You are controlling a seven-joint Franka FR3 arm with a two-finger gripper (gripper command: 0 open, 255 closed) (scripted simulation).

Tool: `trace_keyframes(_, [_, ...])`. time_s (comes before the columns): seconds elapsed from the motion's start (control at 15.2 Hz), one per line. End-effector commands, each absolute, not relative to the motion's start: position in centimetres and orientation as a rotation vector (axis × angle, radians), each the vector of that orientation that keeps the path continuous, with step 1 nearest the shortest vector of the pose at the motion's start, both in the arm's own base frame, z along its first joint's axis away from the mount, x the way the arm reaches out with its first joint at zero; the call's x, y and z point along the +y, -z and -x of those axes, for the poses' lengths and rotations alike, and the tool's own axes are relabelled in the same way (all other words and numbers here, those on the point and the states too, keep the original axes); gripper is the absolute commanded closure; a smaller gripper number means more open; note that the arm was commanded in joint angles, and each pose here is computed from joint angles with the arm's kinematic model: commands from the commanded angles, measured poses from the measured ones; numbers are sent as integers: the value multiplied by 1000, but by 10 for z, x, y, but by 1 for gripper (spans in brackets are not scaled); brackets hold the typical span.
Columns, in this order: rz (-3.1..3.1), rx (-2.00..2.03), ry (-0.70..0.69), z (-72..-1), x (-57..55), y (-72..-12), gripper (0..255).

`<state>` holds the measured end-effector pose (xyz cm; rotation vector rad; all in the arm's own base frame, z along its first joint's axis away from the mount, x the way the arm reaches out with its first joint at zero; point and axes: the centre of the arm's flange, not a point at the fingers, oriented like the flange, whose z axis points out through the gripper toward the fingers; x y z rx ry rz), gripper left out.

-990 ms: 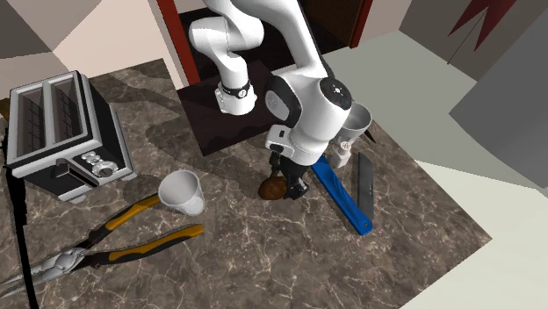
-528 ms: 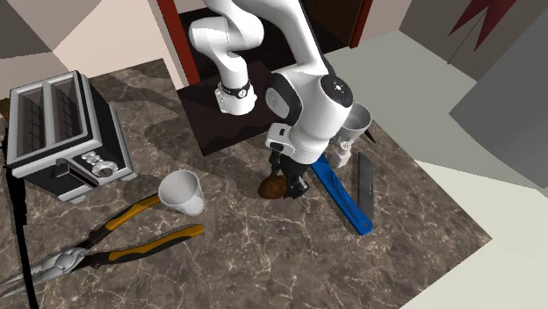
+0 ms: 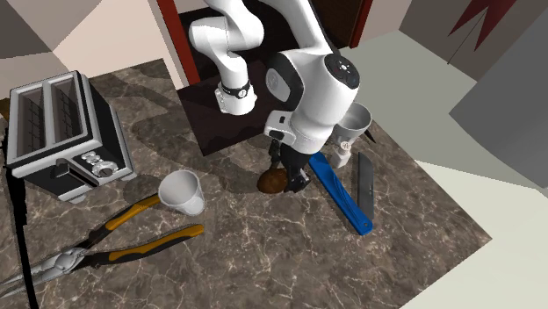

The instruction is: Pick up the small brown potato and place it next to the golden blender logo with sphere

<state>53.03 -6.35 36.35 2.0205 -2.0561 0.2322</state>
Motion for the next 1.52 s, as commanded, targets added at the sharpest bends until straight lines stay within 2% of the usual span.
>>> trace_keyframes(0.0, [-2021,-2056,-232,-531,-63,-374,255])
trace_keyframes(1.45, [-2021,-2056,-232,-531,-63,-491,255])
